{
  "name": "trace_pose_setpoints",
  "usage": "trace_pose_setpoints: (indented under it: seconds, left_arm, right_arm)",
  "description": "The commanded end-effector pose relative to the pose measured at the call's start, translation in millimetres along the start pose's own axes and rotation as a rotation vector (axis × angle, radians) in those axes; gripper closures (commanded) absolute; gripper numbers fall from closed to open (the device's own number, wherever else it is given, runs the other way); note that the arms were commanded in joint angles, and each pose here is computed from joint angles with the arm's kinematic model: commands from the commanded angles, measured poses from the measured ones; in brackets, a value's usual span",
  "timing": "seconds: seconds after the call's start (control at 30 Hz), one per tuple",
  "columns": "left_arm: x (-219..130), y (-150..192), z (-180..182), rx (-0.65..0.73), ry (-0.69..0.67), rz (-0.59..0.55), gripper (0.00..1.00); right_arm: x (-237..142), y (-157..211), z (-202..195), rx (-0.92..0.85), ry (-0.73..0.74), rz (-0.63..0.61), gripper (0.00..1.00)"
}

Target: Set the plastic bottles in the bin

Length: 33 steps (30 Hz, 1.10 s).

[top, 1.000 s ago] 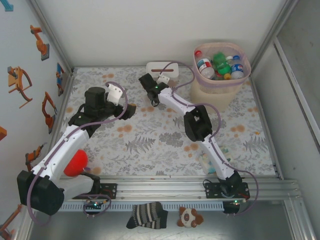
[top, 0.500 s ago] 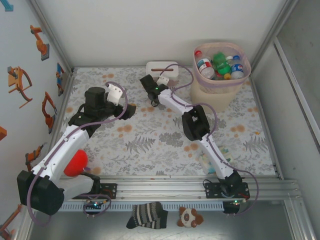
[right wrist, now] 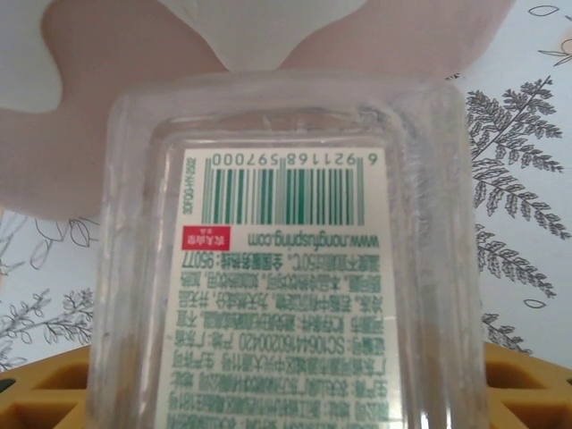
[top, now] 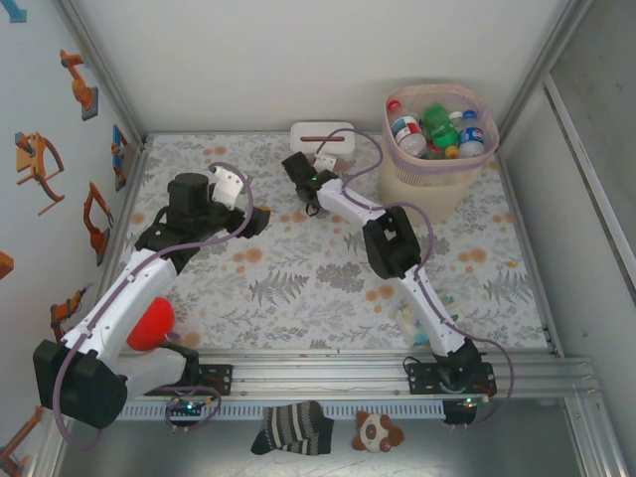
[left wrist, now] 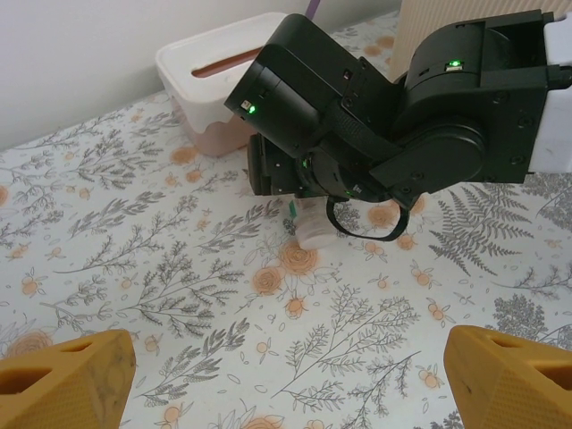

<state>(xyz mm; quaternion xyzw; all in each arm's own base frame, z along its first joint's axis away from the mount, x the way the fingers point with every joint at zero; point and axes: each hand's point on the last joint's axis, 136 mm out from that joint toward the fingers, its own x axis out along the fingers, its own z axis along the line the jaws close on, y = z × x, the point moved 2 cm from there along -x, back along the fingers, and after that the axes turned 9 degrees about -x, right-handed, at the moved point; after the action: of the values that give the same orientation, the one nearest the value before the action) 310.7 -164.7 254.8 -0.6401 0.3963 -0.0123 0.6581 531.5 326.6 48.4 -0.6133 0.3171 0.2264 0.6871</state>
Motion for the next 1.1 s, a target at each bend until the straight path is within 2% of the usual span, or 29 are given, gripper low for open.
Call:
trace_pose_setpoints:
  seconds: [0.0,0.3,0.6,0.8,1.07]
  left_arm:
    - [-9,-14,-3,0.009,0.007,-0.047,0.11]
    - [-11,-15,-3,0.009,0.009,-0.053,0.11]
    - [-11,-16,-3,0.008,0.010,-0.055,0.11]
    - [-12,-15,-3,0.008,0.009,-0.054,0.11]
    - [-11,-15,-3,0.008,0.010,-0.055,0.11]
  right_arm:
    - [-41,-43,1,-0.076,-0.017,-0.101,0.39]
    - [-103,-68,5,-0.346,-0.179,-0.132,0.41]
    - [-184,-105,-5,-0.509,-0.300,-0.159,0.41]
    - [-239,-142,-24,-0.537,-0.373,-0.197,0.42]
    - [-289,-195,-82,-0.430,-0.431,-0.244,0.42]
